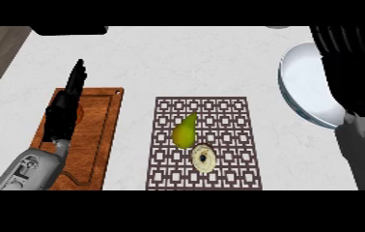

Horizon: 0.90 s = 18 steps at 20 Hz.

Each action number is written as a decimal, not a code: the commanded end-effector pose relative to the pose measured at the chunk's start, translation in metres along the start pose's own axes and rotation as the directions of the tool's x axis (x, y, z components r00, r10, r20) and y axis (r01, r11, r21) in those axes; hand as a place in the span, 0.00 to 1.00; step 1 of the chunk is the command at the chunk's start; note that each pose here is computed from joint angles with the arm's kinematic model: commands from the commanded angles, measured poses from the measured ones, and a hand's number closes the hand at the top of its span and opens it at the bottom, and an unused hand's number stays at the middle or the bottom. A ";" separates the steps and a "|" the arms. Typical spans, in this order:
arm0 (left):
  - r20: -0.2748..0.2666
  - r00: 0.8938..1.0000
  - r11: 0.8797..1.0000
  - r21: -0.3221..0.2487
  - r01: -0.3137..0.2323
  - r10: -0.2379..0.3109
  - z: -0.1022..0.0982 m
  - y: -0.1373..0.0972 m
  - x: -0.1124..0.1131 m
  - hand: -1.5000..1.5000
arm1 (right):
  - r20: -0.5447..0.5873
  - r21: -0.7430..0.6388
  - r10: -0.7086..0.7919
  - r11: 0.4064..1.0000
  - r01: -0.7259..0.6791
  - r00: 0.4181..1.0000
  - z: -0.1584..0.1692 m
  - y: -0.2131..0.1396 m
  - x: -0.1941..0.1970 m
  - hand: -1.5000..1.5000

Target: Pick the cupcake from the placemat and place it in the bowl

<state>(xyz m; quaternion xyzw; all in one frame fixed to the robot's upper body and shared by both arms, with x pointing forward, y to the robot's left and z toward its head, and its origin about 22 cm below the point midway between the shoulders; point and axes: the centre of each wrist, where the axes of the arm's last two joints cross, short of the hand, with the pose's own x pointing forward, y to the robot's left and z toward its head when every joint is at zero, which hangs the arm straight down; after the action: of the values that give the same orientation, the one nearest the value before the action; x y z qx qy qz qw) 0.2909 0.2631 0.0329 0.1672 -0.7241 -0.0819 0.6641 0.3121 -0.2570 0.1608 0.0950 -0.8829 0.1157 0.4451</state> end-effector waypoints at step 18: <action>-0.130 0.989 0.991 0.116 -0.061 0.076 0.016 0.056 -0.009 0.50 | -0.674 0.014 0.553 0.672 -0.740 0.490 0.162 0.073 0.000 0.00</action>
<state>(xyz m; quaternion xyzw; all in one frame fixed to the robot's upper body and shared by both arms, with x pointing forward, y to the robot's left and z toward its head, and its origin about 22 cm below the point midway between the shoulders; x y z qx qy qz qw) 0.2737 0.3168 0.0400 0.1947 -0.6855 -0.0098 0.7015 0.2071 -0.2553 0.0678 -0.3319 -0.6765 0.1742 0.6339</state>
